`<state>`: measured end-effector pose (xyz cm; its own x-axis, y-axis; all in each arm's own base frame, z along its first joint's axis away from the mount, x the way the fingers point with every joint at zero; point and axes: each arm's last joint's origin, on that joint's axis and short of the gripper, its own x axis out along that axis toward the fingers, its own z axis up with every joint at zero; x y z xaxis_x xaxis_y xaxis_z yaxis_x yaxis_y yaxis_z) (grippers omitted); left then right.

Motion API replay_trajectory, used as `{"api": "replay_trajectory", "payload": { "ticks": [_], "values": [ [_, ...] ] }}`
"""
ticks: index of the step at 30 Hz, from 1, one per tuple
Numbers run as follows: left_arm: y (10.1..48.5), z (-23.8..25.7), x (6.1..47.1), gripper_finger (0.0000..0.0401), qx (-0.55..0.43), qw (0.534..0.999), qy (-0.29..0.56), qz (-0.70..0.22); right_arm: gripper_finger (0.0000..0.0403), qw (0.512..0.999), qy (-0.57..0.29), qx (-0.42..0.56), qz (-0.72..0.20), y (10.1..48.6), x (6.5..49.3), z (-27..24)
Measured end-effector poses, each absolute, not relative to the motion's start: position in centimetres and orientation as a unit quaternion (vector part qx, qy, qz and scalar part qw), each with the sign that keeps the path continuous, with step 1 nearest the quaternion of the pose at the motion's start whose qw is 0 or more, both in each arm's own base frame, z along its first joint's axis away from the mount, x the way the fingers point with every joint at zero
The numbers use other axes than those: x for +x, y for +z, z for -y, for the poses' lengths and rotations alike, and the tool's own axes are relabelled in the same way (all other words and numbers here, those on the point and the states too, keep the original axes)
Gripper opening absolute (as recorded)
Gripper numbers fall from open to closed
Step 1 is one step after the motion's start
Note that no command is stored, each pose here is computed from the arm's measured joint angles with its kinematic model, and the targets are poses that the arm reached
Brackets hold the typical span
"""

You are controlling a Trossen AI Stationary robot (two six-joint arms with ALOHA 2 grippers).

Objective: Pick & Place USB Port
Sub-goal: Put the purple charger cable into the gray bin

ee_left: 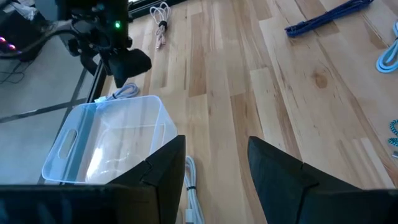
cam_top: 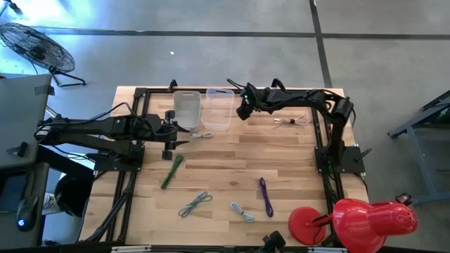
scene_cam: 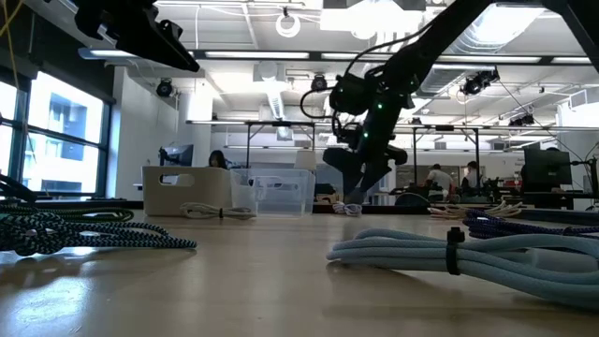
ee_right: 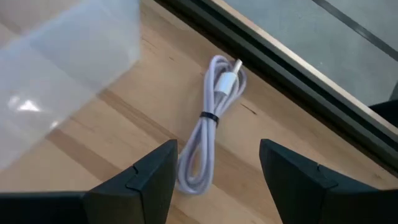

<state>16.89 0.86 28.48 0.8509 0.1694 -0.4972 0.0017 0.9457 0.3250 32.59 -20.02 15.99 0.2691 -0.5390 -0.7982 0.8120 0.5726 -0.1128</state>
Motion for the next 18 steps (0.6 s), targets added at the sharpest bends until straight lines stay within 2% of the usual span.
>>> {"api": "replay_trajectory", "payload": {
  "ticks": [18],
  "values": [
    [28.5, -0.9, 16.9, 0.0170, 0.159, 0.949, 0.044, -0.269, 0.0220, 0.781, -0.416, 0.170, -0.434, 14.4, 32.8, 20.5]
  ]
}}
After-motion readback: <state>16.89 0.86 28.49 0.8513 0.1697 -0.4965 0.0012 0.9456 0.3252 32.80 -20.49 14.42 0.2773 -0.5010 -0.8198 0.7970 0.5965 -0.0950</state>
